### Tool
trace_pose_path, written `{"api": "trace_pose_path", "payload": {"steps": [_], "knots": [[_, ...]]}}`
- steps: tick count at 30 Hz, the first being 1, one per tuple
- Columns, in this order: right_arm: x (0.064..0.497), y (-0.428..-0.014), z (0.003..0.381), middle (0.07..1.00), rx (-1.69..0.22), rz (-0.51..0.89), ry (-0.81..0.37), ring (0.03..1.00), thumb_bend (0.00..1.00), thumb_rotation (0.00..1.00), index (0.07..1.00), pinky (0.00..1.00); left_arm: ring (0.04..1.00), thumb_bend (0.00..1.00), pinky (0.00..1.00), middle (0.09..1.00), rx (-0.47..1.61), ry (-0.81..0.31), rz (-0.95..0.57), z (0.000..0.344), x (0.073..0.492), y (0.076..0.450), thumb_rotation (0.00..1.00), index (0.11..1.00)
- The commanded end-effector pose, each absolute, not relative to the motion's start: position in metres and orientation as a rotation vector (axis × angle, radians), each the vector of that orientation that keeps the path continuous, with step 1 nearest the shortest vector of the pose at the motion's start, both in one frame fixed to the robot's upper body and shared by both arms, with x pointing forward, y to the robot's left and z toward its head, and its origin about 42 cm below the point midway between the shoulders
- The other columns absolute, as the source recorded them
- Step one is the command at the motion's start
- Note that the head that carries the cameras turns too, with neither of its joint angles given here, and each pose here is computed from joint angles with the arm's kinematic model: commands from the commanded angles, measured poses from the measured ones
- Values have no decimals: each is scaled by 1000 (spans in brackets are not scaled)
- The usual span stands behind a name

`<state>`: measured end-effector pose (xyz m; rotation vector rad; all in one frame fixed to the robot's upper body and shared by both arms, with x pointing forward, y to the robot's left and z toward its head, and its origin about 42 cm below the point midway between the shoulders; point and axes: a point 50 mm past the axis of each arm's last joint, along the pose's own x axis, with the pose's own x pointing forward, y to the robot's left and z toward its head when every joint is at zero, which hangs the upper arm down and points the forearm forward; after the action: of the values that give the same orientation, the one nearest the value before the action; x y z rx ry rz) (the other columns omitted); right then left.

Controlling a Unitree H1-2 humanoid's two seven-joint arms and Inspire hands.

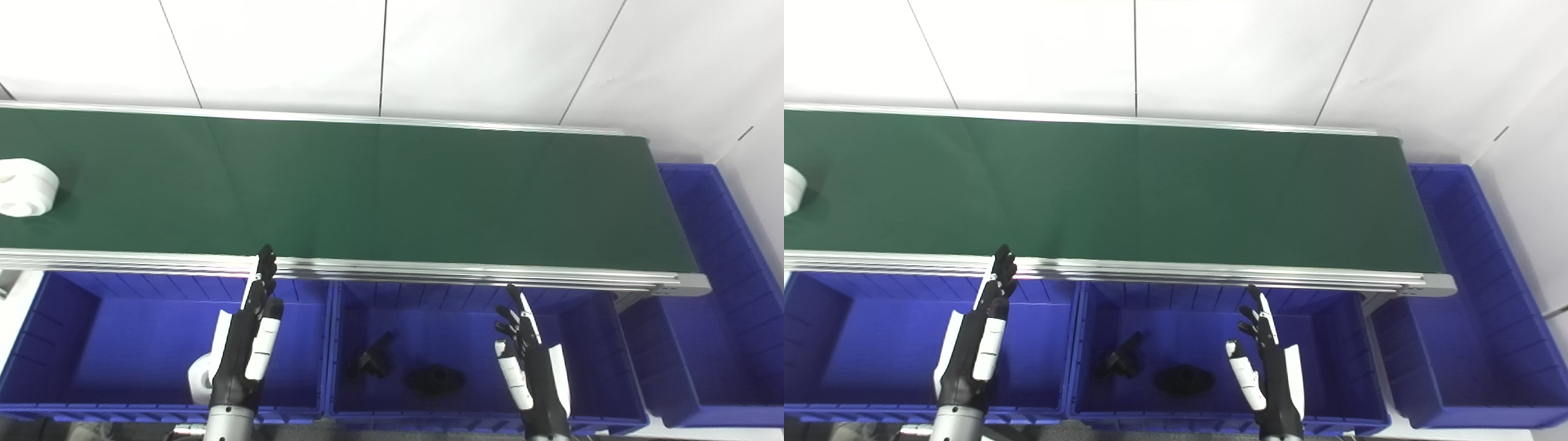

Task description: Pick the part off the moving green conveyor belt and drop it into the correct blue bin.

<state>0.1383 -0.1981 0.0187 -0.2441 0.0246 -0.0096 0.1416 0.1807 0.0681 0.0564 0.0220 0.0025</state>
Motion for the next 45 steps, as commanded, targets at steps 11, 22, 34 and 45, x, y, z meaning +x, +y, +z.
{"api": "trace_pose_path", "payload": {"steps": [11,22,34,45], "knots": [[141,-197,29,984,-214,-14,-60,892,772,981,964,816,1000,597,1000,1000,52,-23,9,77,145,177,1000,1000],[141,-200,28,984,-221,-7,-61,892,767,986,968,814,1000,635,1000,1000,38,-10,-6,75,146,176,1000,1000],[142,-201,27,984,-224,-6,-59,893,754,981,967,810,1000,654,1000,1000,40,0,-13,73,146,176,1000,1000],[140,-203,21,988,-221,-5,-38,899,761,981,971,822,1000,634,1000,1000,45,8,-16,68,146,174,1000,1000]]}}
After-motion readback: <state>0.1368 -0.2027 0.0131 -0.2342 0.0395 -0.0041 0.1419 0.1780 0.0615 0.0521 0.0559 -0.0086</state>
